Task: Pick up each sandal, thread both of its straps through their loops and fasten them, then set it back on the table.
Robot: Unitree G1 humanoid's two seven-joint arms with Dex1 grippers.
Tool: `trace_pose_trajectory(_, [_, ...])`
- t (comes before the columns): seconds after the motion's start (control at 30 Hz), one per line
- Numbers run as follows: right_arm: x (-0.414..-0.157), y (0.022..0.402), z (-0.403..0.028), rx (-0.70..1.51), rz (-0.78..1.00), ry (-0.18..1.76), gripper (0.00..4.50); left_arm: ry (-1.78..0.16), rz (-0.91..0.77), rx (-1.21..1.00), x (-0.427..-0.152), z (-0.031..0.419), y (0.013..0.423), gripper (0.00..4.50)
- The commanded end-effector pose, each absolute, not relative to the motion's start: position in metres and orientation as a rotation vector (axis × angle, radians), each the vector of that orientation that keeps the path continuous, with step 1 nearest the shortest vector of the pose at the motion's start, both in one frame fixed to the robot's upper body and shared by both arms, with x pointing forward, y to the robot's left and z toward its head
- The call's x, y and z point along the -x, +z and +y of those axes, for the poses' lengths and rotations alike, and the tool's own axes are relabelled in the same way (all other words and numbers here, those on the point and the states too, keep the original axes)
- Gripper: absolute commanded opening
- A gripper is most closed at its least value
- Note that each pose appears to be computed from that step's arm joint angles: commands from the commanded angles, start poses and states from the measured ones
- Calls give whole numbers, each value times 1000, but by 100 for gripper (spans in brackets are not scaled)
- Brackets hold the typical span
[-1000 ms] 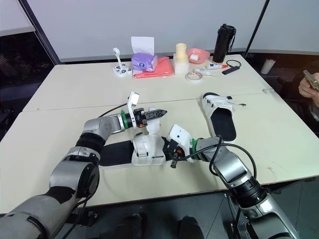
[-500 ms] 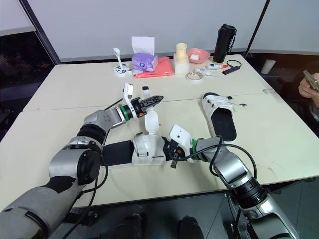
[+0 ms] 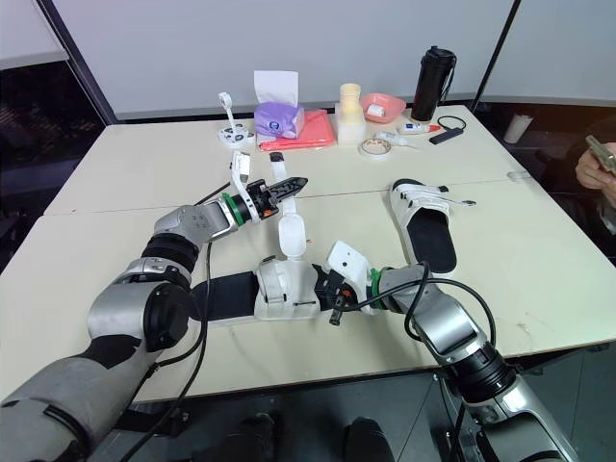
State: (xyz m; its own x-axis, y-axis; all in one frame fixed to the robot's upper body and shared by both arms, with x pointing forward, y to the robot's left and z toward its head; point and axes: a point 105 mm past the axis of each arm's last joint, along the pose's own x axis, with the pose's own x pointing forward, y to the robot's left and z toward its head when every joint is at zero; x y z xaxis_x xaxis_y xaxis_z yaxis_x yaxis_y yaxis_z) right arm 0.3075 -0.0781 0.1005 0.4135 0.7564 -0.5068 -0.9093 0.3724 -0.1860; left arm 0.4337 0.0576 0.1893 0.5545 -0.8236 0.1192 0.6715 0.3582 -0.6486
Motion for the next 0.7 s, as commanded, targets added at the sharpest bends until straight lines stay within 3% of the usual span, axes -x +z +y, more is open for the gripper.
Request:
trace_pose_trajectory(0.03, [-305, 84, -82, 474, 435, 1087, 0, -1009, 168, 685, -435, 61, 210, 5])
trace_pose_trajectory(0.17, [-305, 84, -82, 474, 436, 1087, 0, -1115, 144, 637, -423, 56, 221, 5])
trace_pose_trajectory(0.33, [-304, 84, -83, 472, 440, 1087, 0, -1561, 59, 272, -341, 37, 219, 5])
trace_pose_trajectory(0.47, [-303, 82, -85, 475, 447, 1085, 0, -1648, 36, -11, -301, 34, 193, 5])
trace_pose_trajectory(0.57, [-302, 81, -85, 475, 453, 1088, 0, -1611, -95, -274, -295, 32, 179, 5])
trace_pose_trajectory(0.7, [-301, 81, -86, 477, 458, 1093, 0, -1630, -222, -423, -284, 30, 176, 5])
